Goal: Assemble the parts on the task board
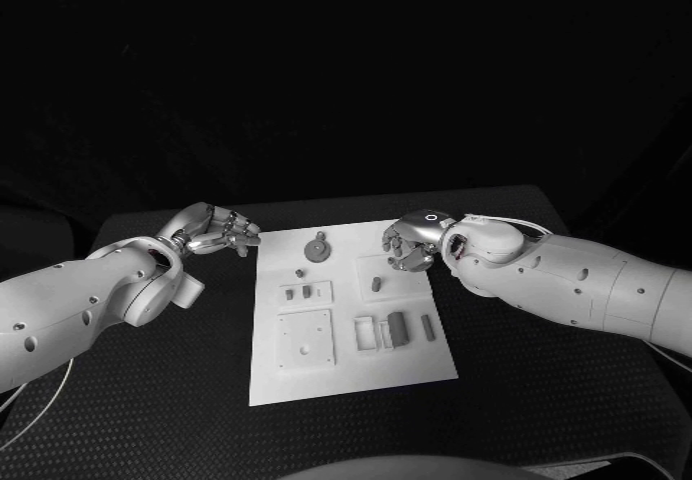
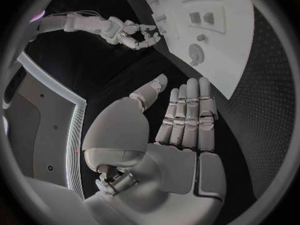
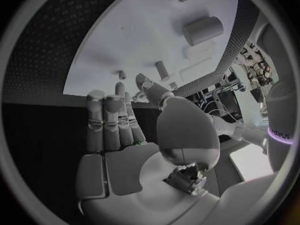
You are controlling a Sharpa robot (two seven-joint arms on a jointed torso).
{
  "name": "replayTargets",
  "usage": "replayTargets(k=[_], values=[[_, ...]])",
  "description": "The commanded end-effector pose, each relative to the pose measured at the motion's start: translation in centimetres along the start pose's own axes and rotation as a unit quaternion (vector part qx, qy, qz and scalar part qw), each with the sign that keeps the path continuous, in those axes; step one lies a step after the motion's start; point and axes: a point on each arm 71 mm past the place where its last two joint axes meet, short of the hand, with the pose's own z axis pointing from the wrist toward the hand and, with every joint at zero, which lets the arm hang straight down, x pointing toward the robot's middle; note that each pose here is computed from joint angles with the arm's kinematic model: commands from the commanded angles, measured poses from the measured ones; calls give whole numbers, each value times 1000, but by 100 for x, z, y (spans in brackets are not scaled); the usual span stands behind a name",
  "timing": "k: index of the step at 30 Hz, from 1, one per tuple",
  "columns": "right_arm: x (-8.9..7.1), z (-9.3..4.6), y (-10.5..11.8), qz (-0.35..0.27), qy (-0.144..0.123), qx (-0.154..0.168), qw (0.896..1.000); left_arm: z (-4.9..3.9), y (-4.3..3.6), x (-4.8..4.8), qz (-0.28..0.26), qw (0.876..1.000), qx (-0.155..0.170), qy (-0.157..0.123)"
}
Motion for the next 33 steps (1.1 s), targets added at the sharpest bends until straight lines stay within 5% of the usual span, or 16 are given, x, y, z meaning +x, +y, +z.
replayTargets(k=[1, 33], values=[[4, 18, 4, -41, 0, 9, 999, 8, -28, 18, -17, 1000, 8, 7], [209, 179, 25, -36, 19, 14, 999, 27, -28, 35, -29, 1000, -2, 5]])
